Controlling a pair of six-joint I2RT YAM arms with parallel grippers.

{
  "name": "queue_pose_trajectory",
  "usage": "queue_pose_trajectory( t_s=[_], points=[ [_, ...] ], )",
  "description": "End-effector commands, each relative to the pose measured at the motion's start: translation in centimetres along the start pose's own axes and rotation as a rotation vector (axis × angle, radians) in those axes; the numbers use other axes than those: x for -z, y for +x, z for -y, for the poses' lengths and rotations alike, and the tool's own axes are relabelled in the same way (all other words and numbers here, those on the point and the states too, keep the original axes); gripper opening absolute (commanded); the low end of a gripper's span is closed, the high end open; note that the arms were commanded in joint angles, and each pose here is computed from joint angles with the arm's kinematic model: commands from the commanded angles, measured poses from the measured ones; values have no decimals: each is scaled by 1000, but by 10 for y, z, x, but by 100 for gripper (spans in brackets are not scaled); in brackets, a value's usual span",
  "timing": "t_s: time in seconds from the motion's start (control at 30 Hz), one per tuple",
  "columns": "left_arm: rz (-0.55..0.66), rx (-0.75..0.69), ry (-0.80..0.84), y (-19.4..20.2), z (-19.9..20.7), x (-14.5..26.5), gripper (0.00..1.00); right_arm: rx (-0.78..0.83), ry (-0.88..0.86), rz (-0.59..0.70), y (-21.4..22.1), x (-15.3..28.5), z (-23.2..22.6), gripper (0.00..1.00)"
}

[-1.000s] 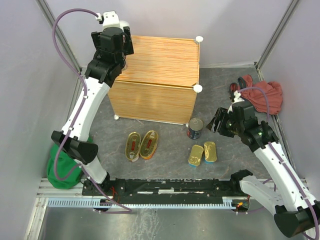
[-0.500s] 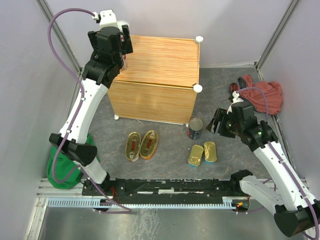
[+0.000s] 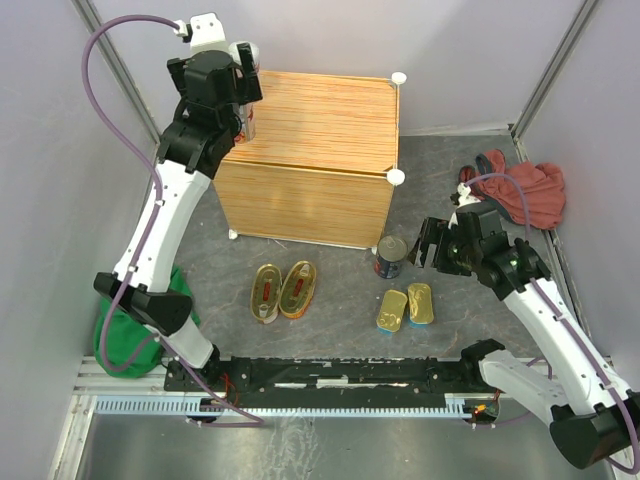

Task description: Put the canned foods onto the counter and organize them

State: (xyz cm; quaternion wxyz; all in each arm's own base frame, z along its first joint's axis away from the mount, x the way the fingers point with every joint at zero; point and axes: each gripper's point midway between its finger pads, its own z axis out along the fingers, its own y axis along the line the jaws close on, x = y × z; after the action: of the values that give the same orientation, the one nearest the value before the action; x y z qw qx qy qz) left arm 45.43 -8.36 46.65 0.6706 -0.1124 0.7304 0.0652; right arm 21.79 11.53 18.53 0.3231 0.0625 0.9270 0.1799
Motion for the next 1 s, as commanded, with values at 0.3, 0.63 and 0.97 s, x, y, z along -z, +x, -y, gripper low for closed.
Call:
queue_pose_trajectory(
  t_s=[0.3,0.63,0.97],
  points=[
    [157,178,17,-65,-16,42,100,57,-8,52,-17,0,-16,99],
    [165,153,80,-47,8,112,99,158,56,67,-19,-37,-22,100],
    [102,164,158,10,20,174,95,243,112,102,-26,-72,-19,100]
  ],
)
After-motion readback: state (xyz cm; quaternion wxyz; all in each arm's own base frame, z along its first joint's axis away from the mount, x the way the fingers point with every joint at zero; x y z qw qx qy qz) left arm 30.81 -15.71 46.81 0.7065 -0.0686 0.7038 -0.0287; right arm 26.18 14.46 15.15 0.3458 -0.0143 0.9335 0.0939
